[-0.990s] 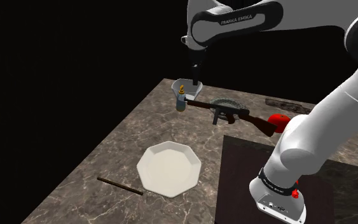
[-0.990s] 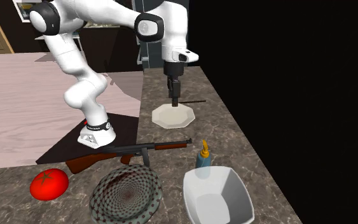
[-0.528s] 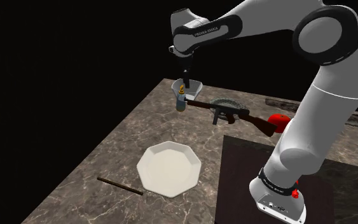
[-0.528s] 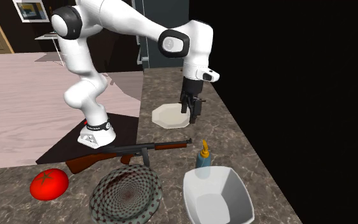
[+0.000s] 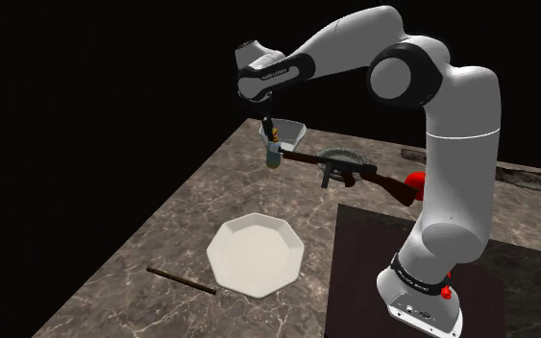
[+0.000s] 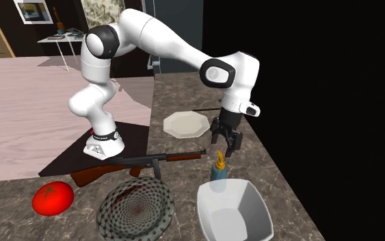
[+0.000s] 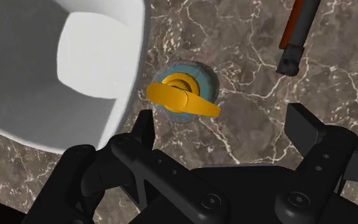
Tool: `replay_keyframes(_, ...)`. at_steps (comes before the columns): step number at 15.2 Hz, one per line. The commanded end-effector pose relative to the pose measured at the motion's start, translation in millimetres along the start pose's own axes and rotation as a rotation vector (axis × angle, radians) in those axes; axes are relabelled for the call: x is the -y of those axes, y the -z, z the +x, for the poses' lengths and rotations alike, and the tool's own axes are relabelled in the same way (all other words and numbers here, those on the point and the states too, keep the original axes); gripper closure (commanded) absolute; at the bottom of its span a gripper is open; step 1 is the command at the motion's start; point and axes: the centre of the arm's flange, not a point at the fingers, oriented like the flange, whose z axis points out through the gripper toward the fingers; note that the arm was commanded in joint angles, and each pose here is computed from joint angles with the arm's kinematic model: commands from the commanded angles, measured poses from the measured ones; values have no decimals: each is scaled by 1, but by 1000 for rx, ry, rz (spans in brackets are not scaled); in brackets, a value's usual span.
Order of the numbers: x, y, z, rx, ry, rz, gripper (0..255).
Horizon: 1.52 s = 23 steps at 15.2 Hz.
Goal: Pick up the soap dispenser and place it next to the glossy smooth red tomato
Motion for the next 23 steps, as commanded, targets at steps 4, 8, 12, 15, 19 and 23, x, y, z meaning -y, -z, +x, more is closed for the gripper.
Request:
replay_keyframes(4,-23,-34,27,37,54,-2,0)
replay_keyframes(8,-23,-55,26,37,54,-2,0)
replay_keyframes(12,-23,-63,26,37,54,-2,0)
replay_keyframes(15,-23,-63,26,37,54,-2,0)
replay_keyframes(19,-23,-63,26,37,54,-2,255)
replay_keyframes(23,-23,-63,25,37,54,-2,255)
